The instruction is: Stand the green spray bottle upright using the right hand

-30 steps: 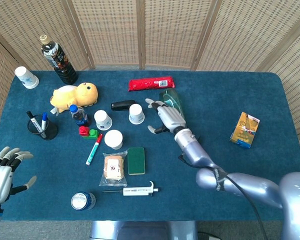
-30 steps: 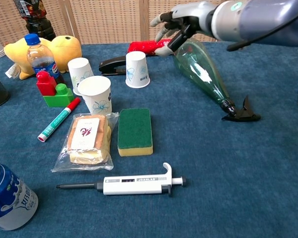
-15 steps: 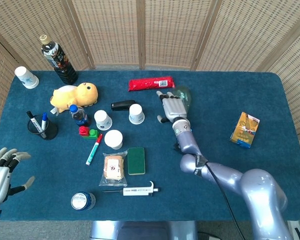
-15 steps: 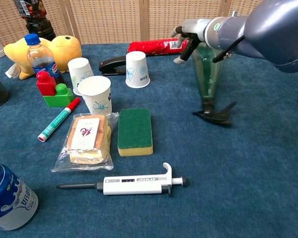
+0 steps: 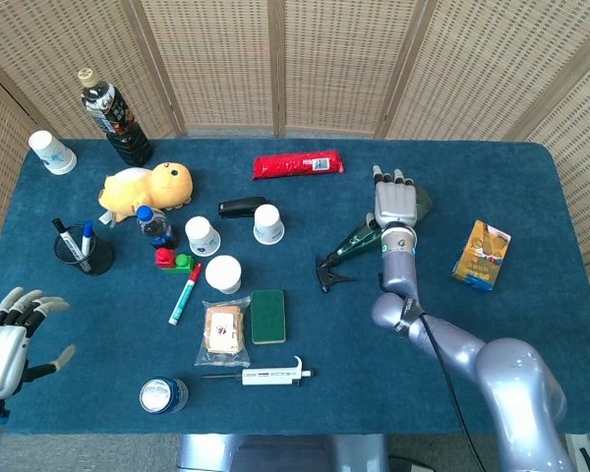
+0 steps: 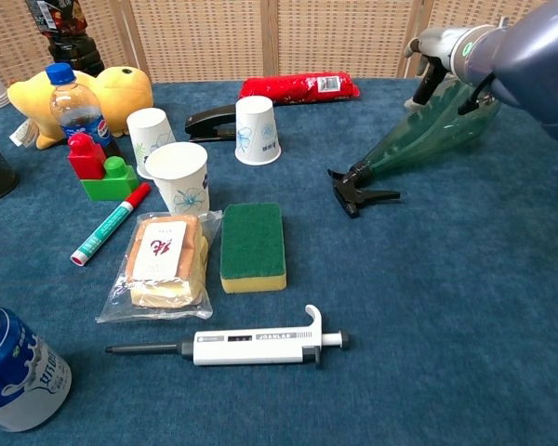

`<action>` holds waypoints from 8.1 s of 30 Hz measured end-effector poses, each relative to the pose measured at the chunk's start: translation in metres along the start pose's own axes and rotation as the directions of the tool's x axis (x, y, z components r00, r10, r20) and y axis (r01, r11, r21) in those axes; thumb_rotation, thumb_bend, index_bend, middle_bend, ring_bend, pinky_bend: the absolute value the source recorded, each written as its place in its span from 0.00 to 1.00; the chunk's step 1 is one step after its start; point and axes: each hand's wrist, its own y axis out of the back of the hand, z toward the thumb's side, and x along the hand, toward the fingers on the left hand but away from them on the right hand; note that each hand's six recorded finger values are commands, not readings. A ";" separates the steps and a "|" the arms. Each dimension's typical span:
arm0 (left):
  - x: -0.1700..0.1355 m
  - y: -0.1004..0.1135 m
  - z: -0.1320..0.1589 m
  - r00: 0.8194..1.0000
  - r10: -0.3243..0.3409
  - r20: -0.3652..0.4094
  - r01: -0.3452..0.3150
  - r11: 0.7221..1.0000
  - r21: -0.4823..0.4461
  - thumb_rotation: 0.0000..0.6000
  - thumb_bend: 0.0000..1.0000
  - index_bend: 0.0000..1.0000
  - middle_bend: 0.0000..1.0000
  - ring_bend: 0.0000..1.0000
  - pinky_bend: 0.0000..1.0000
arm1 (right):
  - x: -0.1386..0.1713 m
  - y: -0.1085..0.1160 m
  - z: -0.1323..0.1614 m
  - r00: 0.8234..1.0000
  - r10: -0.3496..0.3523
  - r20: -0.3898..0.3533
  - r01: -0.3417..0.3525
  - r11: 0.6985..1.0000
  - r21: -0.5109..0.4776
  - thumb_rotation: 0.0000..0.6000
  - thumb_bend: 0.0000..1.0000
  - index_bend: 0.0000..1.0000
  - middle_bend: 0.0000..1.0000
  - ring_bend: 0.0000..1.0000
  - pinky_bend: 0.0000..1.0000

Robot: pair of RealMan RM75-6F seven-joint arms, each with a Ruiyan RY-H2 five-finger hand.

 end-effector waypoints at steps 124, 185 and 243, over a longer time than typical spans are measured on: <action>0.001 -0.007 0.002 0.998 -0.059 -0.028 0.058 0.997 -0.047 1.00 0.28 0.28 0.31 0.19 0.05 | 0.067 0.091 -0.058 0.872 -0.441 -0.212 0.010 0.450 -0.893 1.00 0.45 0.67 0.66 0.52 0.62; -0.001 -0.010 0.019 0.995 -0.095 0.030 0.096 0.995 -0.016 1.00 0.28 0.28 0.31 0.19 0.05 | 0.090 0.007 -0.093 0.801 -0.581 -0.145 0.245 0.538 -0.806 1.00 0.49 0.50 0.50 0.35 0.45; 0.001 -0.008 0.020 0.996 -0.082 0.041 0.083 0.996 -0.022 1.00 0.28 0.27 0.30 0.19 0.04 | 0.084 0.017 -0.093 0.848 -0.487 -0.209 0.134 0.578 -0.805 0.53 0.36 0.23 0.34 0.17 0.24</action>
